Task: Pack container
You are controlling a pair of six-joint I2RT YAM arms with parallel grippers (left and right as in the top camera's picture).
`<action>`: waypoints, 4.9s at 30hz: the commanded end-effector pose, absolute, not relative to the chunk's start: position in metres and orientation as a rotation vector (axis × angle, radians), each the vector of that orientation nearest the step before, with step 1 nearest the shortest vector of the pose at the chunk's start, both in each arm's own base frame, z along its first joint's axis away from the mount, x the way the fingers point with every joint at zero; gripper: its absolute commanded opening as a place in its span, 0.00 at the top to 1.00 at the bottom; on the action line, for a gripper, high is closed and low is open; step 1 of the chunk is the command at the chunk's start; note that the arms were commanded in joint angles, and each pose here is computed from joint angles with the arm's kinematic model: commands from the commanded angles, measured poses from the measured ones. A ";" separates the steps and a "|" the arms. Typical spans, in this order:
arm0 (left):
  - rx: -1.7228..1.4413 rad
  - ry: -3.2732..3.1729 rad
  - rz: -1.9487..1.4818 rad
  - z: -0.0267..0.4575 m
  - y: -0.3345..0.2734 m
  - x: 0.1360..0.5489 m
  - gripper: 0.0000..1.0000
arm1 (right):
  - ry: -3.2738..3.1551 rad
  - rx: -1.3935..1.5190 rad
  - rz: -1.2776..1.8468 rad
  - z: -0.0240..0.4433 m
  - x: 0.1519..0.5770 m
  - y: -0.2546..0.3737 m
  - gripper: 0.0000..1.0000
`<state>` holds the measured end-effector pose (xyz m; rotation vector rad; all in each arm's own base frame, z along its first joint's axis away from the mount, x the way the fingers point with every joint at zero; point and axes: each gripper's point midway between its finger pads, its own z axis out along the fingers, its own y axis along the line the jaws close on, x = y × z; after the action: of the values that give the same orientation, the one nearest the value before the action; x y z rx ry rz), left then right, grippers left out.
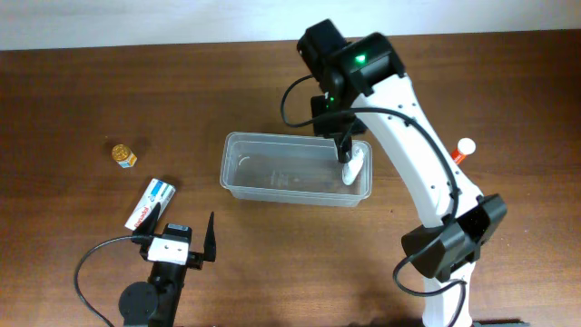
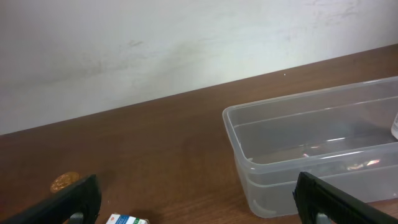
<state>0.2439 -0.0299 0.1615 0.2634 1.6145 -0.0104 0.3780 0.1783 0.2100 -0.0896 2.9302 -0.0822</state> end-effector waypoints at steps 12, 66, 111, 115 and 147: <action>0.266 1.613 0.000 0.160 -0.029 0.244 0.01 | 2.916 -0.030 -0.139 0.163 0.383 0.184 0.75; 0.266 1.613 0.000 0.160 -0.029 0.244 0.01 | 2.825 0.002 -0.010 0.216 0.392 0.194 0.30; 0.266 1.613 0.000 0.160 -0.029 0.244 0.01 | 3.068 0.042 0.069 0.184 0.159 0.124 0.23; 0.266 1.613 0.000 0.160 -0.029 0.244 0.01 | 3.039 0.007 0.108 0.167 0.166 0.136 0.23; 0.266 1.613 0.000 0.160 -0.029 0.244 0.01 | 2.831 0.103 -0.043 0.049 0.246 0.148 0.67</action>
<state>0.2438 -0.0300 0.1618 0.2637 1.6133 -0.0106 0.2409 0.1610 0.0589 0.0833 2.8402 0.0633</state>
